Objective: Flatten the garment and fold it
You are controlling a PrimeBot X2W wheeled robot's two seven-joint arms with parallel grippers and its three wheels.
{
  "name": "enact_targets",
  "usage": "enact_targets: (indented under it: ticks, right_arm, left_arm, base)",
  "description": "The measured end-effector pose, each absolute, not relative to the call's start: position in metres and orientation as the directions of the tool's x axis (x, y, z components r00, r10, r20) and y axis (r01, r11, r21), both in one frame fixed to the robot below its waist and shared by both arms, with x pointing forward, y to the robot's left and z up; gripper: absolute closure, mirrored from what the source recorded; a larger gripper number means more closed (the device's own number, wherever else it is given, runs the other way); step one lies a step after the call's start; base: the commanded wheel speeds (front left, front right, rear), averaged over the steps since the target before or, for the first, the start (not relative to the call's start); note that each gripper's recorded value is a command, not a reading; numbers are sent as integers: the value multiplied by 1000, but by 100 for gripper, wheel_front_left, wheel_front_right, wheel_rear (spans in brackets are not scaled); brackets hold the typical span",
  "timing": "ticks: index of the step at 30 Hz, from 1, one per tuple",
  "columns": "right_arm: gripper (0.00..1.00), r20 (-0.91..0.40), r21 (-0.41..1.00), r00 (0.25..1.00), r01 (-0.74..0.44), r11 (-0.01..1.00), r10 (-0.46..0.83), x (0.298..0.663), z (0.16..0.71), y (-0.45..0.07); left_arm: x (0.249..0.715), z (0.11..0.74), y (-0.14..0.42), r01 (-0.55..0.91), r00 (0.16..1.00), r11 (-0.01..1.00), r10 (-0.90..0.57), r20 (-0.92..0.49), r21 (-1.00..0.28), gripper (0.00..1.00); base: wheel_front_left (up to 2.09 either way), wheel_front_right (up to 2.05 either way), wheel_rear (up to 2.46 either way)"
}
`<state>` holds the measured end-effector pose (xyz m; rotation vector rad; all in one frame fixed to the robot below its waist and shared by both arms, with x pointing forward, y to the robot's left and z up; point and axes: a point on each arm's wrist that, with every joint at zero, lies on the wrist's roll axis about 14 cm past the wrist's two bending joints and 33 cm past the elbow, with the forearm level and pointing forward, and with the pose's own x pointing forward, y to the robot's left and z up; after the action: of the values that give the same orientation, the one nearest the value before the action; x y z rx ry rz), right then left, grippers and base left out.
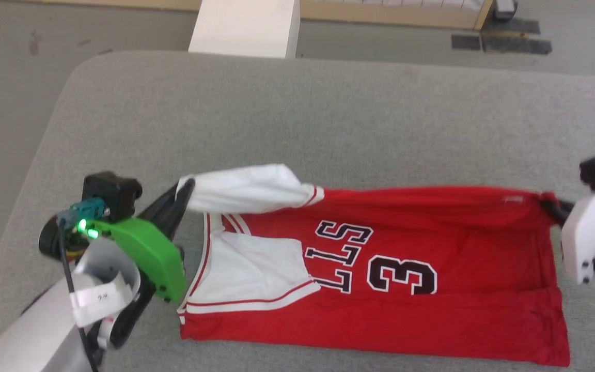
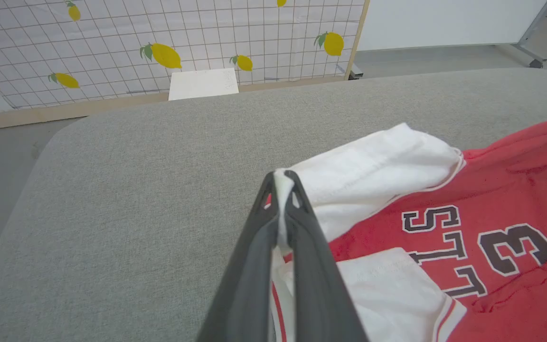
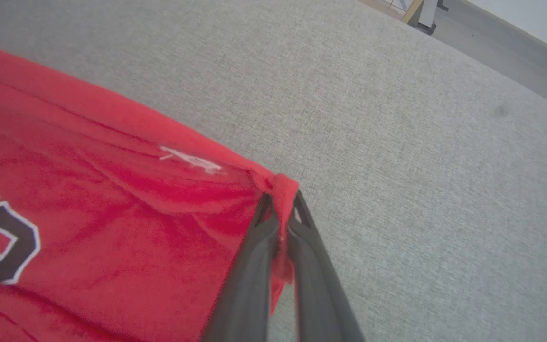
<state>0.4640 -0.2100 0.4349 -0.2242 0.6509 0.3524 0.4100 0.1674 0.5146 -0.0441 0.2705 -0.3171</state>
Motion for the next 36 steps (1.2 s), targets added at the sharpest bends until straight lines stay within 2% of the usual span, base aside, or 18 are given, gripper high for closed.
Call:
enact_targets:
  ticks: [4,12,22,29,30,31,32,36]
  right_arm:
    - [100,-643,-71,722,-388,919,255,435,429,-210]
    - [100,-720,-56,650,-401,915,241,392,406,-213]
    - [100,-815,-58,534,-460,886,224,365,385,-210]
    - [100,-832,-62,508,-483,874,221,360,379,-206]
    - [75,-833,-61,508,-483,873,222,360,379,-206]
    - [0,-831,-60,509,-481,874,223,360,379,-205]
    - [0,-830,-57,511,-478,876,225,360,379,-205]
    - [0,-813,-5,518,-462,887,265,359,385,-194]
  left_arm:
    - [388,502,173,283,899,954,-300,-318,-100,100]
    - [335,446,170,278,777,951,-307,-549,-137,100]
    - [313,406,171,268,681,952,-298,-669,-151,100]
    - [311,385,172,273,652,949,-305,-695,-160,100]
    - [312,384,172,275,653,948,-305,-693,-158,77]
    - [314,383,172,276,659,949,-303,-688,-153,9]
    - [316,383,172,277,666,949,-301,-682,-149,0]
    - [321,388,172,271,704,951,-300,-644,-147,0]
  base:
    - [0,0,0]
    - [0,0,0]
    - [0,0,0]
    - [0,0,0]
    - [0,0,0]
    - [0,0,0]
    - [0,0,0]
    - [0,0,0]
